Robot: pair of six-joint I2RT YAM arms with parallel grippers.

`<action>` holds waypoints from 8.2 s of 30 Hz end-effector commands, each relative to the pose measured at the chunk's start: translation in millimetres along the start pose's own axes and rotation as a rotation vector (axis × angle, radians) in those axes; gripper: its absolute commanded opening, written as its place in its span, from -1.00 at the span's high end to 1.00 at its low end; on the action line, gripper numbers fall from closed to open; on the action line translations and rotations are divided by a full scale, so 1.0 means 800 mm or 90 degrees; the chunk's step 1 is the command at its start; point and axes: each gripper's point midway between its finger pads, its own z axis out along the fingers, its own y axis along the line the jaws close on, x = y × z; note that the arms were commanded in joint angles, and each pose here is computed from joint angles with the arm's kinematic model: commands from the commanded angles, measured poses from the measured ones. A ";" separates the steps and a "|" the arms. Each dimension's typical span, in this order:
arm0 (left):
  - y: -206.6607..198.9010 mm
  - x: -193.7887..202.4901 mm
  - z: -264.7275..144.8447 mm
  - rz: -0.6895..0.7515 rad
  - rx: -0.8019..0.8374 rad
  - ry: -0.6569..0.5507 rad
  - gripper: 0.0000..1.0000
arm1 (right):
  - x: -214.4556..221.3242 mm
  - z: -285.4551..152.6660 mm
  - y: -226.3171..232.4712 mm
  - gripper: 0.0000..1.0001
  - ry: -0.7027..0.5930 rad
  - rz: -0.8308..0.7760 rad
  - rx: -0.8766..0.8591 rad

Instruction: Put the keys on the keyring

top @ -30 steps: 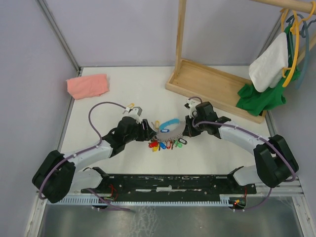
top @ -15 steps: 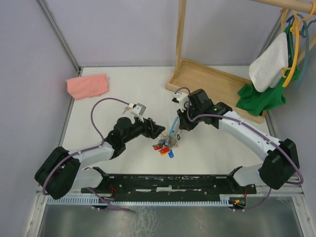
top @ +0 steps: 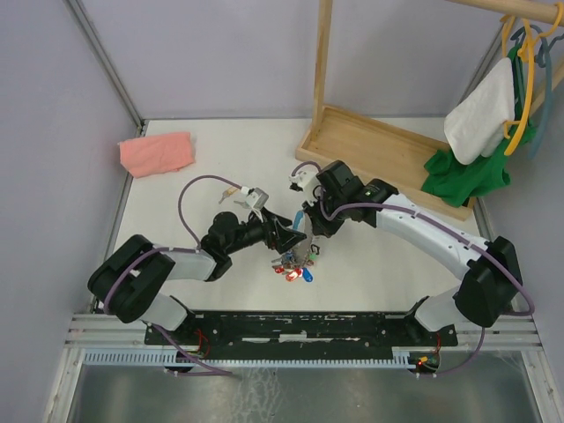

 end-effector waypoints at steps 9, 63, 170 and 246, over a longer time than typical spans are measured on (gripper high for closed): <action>-0.010 0.002 0.011 -0.035 0.032 -0.025 -0.94 | -0.046 -0.007 0.014 0.99 -0.062 -0.030 -0.004; -0.014 -0.056 -0.013 0.429 -0.082 -0.024 0.61 | -0.034 -0.065 0.057 -0.29 -0.428 -0.372 -0.008; -0.021 -0.005 -0.036 0.219 -0.283 0.193 0.79 | -0.021 -0.003 0.056 0.45 -0.524 -0.270 -0.026; -0.022 0.027 -0.025 0.115 -0.261 0.247 0.86 | -0.027 0.020 0.061 0.40 -0.517 -0.224 -0.061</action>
